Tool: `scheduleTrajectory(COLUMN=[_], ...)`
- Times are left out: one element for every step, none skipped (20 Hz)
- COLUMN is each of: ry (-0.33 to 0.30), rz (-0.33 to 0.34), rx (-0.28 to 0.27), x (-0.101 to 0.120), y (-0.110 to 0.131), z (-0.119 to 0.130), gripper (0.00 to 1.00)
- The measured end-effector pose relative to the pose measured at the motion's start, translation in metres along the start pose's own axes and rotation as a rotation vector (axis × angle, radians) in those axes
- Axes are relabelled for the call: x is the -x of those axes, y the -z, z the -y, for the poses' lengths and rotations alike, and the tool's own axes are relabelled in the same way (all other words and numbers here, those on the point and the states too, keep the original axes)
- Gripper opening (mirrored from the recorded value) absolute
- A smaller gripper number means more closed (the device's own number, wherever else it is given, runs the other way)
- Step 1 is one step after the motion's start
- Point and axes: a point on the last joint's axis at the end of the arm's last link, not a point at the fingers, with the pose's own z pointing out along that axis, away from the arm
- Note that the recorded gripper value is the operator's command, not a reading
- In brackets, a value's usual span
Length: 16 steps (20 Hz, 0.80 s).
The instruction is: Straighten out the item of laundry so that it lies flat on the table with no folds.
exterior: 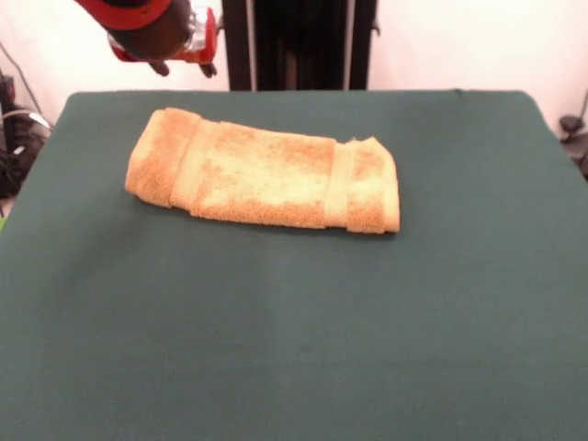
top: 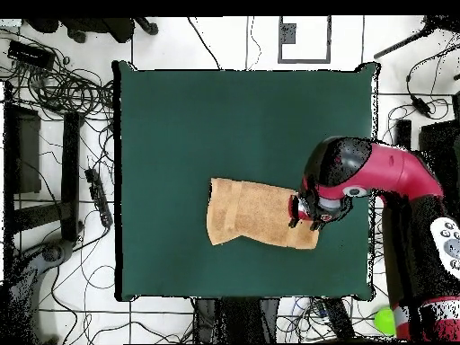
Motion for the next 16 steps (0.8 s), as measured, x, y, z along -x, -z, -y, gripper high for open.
scheduleTrajectory(ry=[-0.002, -0.004, -0.006, -0.007, -0.013, -0.015, -0.018, -0.021, -0.027, -0.029, -0.030, -0.033, -0.035, -0.035, -0.042, -0.046], rz=[0.021, 0.045, 0.063, 0.081, 0.136, 0.164, 0.185, 0.212, 0.273, 0.294, 0.302, 0.328, 0.338, 0.340, 0.349, 0.349], rx=[-0.004, -0.007, -0.010, -0.012, -0.020, -0.025, -0.029, -0.033, -0.044, -0.047, -0.048, -0.051, -0.051, -0.050, -0.046, -0.042], x=[-0.002, -0.003, -0.004, -0.004, -0.004, -0.004, -0.004, -0.003, -0.001, 0.000, 0.000, 0.002, 0.003, 0.003, 0.005, 0.006], y=[0.002, 0.004, 0.006, 0.008, 0.014, 0.017, 0.020, 0.024, 0.033, 0.036, 0.038, 0.040, 0.041, 0.041, 0.039, 0.038], z=[0.002, 0.004, 0.005, 0.006, 0.010, 0.012, 0.014, 0.016, 0.019, 0.021, 0.021, 0.024, 0.026, 0.026, 0.032, 0.035], gripper=[1.00, 1.00, 1.00, 1.00, 1.00, 1.00, 1.00, 1.00, 1.00, 1.00, 1.00, 1.00, 1.00, 1.00, 1.00, 1.00])
